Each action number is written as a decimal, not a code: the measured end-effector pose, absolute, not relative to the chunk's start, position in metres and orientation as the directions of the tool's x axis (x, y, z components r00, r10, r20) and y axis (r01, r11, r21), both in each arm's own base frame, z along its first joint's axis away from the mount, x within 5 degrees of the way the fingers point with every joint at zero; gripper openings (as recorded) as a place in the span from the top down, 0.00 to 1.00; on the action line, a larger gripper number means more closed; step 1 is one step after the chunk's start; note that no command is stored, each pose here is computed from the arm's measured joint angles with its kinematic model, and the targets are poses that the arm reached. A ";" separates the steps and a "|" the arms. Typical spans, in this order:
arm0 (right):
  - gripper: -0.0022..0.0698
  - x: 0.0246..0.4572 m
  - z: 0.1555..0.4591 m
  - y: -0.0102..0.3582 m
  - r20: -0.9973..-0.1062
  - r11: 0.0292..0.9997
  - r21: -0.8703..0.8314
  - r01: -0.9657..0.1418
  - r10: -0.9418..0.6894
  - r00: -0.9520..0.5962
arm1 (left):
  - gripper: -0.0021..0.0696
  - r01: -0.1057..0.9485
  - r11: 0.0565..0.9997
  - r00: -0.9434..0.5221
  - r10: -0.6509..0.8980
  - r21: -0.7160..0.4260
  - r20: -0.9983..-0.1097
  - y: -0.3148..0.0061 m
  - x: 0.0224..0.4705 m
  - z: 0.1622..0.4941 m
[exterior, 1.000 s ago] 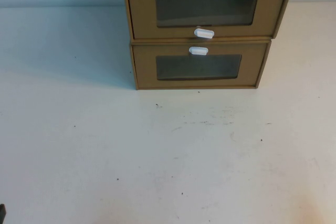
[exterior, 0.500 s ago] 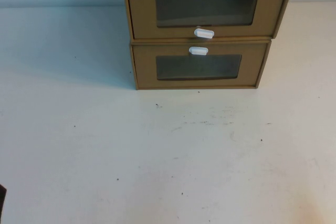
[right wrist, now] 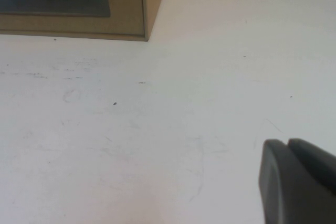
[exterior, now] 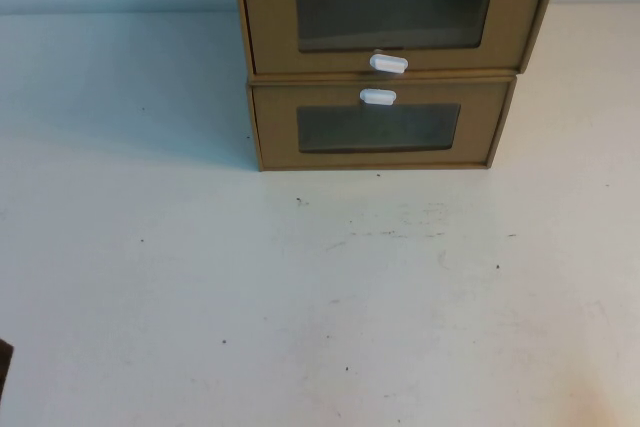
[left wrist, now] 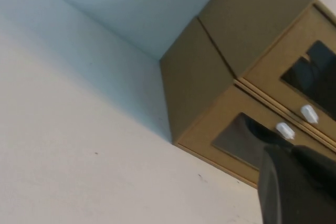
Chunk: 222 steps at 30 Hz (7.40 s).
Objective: Open the shoe box
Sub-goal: 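Pull the top drawer of the cardboard box fully open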
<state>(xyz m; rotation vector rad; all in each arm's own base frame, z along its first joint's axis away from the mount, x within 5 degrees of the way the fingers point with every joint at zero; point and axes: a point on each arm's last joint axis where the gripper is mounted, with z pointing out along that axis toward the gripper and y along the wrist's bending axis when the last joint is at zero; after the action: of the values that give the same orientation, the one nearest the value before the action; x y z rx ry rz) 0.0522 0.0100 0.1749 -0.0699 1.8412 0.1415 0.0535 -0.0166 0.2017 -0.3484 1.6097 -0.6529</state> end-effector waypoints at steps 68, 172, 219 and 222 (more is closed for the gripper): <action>0.99 0.052 0.175 0.011 -0.960 0.988 0.093 -0.124 0.056 -0.274 | 0.98 0.794 0.532 -0.487 0.266 -0.295 -0.832 -0.195 0.443 0.397; 0.64 0.283 0.266 0.236 -0.443 0.338 -0.795 -0.505 -0.891 0.102 | 0.98 0.553 0.616 -0.741 0.057 -0.561 -0.669 -0.195 0.443 0.397; 0.75 0.365 0.263 0.246 -0.460 0.417 -0.820 -0.392 -0.888 0.018 | 0.98 0.537 0.613 -0.754 0.042 -0.579 -0.655 -0.196 0.442 0.397; 0.81 0.365 0.262 0.247 -0.460 0.416 -0.819 -0.397 -0.888 0.019 | 0.98 0.537 0.613 -0.754 0.042 -0.579 -0.655 -0.196 0.442 0.397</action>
<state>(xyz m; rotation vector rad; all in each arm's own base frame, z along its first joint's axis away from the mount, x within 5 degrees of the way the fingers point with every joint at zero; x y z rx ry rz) 0.3651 0.2466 0.2621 -1.1659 1.5798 -0.5629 0.4423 -0.1955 0.3974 0.4542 2.2358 -1.0718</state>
